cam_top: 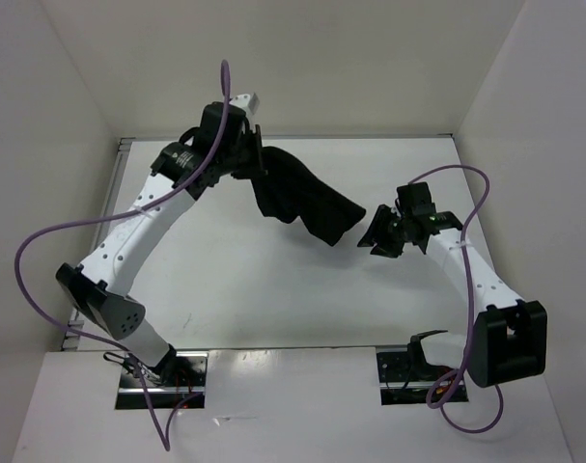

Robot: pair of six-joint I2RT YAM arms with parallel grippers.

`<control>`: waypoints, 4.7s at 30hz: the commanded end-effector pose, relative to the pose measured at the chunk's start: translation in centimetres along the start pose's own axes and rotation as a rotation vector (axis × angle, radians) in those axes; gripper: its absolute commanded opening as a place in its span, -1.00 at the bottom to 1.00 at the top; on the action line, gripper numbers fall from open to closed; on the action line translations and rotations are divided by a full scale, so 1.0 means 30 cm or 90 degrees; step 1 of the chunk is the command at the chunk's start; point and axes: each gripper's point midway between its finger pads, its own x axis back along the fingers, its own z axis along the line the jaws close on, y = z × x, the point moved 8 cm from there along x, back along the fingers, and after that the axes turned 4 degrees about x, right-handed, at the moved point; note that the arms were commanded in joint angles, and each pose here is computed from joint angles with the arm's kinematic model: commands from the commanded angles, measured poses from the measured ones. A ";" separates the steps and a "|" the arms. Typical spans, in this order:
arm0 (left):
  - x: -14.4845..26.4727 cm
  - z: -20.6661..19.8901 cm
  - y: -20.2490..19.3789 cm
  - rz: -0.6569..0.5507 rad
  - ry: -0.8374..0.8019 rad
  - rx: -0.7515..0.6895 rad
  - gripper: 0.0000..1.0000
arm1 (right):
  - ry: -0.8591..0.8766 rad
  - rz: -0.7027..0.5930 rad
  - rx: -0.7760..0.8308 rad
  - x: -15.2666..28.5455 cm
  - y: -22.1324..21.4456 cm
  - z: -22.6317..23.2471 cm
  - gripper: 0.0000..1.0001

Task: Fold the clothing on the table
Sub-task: Move the skirt to the center of the board

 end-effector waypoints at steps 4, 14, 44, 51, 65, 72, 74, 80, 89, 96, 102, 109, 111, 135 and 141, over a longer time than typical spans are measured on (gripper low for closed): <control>-0.100 0.067 -0.376 0.227 -0.019 0.016 -0.84 | 0.016 -0.031 -0.004 0.024 0.004 0.004 0.00; 0.187 0.168 -0.711 0.389 -0.041 0.064 -0.77 | 0.032 -0.012 0.000 0.009 0.049 0.048 0.00; -0.237 0.041 -0.690 0.427 -0.084 0.004 -0.04 | 0.023 -0.043 0.012 0.064 0.014 0.032 0.00; -0.168 0.051 -0.663 0.401 -0.049 -0.005 0.75 | 0.022 -0.030 0.015 0.057 0.015 0.032 0.00; -0.389 0.199 -0.411 0.225 0.154 -0.062 0.78 | 0.059 -0.005 0.025 0.013 0.022 0.082 0.00; -0.461 0.306 -0.365 0.200 0.159 -0.088 0.56 | 0.063 0.011 0.032 0.011 -0.002 0.101 0.00; -0.477 0.320 -0.354 0.190 0.157 -0.095 0.40 | 0.063 0.011 0.032 0.013 -0.009 0.097 0.00; -0.542 0.378 -0.412 0.232 0.149 -0.159 -0.09 | 0.048 0.022 0.028 0.005 -0.032 0.075 0.00; -0.600 0.454 -0.521 0.334 0.154 -0.161 -0.12 | 0.045 0.027 0.020 0.002 -0.046 0.066 0.00; -0.615 0.480 -0.568 0.357 0.155 -0.164 -0.17 | 0.045 0.027 0.014 0.002 -0.046 0.067 0.00; -0.622 0.496 -0.617 0.391 0.143 -0.162 -0.35 | 0.040 0.024 0.014 0.001 -0.044 0.065 0.00; -0.615 0.517 -0.650 0.415 0.158 -0.162 -1.00 | 0.040 0.024 0.009 0.001 -0.044 0.066 0.00; -0.580 0.455 -0.569 0.374 0.119 -0.151 -1.00 | 0.038 0.016 0.010 0.007 -0.042 0.066 0.00; -0.102 -0.138 0.013 0.115 -0.452 -0.016 -1.00 | -0.001 -0.107 -0.038 0.116 -0.016 0.063 0.00; -0.230 0.395 -0.209 0.140 -0.146 0.275 -1.00 | 0.004 -0.137 -0.045 0.155 -0.014 0.060 0.00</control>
